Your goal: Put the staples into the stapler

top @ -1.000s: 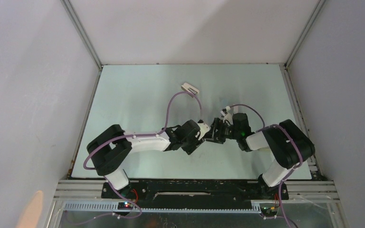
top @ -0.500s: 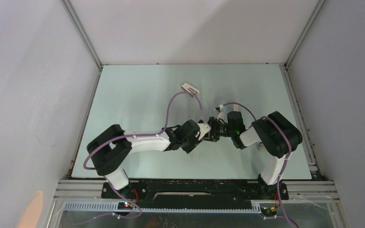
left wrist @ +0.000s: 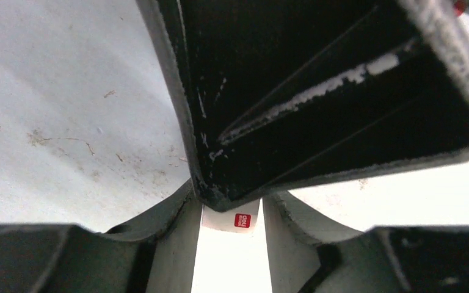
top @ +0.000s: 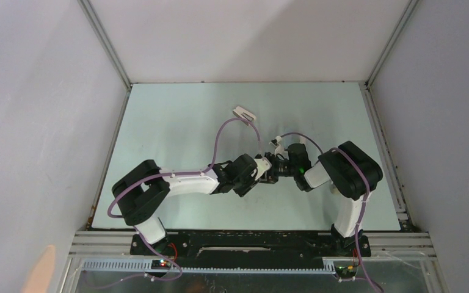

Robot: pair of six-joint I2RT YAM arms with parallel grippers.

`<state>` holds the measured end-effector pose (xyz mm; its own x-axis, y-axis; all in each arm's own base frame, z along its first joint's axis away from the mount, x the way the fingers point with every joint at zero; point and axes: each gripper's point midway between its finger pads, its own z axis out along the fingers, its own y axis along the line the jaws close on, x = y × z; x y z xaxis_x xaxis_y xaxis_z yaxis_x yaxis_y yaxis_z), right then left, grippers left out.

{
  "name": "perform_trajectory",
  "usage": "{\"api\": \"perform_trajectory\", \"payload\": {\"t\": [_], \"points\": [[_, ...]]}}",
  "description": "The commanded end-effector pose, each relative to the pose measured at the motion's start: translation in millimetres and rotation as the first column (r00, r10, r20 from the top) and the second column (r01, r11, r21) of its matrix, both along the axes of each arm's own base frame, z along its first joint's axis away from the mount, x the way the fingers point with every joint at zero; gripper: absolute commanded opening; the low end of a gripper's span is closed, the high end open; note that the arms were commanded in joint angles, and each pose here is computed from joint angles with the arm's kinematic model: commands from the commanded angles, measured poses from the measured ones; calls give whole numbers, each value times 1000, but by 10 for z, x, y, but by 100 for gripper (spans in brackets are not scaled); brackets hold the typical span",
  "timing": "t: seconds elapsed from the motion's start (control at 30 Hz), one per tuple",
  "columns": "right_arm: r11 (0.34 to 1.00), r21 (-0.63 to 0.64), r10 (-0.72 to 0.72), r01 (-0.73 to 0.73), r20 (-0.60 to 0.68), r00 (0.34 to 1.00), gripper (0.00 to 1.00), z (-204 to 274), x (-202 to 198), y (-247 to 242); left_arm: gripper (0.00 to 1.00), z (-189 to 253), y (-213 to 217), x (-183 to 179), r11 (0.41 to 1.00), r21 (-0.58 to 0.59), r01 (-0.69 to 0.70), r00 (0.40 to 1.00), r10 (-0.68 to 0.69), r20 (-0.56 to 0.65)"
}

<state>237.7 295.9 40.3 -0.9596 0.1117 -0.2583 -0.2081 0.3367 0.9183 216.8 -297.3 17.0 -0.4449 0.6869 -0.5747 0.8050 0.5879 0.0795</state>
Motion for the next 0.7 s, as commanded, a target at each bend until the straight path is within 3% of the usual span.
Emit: {"api": "perform_trajectory", "payload": {"t": [0.0, 0.33, 0.67], "points": [[998, 42, 44, -46, 43, 998, 53, 118, 14, 115, 43, 54, -109, 45, 999, -26, 31, 999, -31, 13], [995, 53, 80, -80, 9, 997, 53, 66, -81, 208, 37, 71, -190, 49, 998, -53, 46, 999, -45, 11], [982, 102, 159, -158, 5, 987, 53, 156, -239, 330, 40, 205, -304, 76, 991, -120, 64, 998, -60, 38]]}}
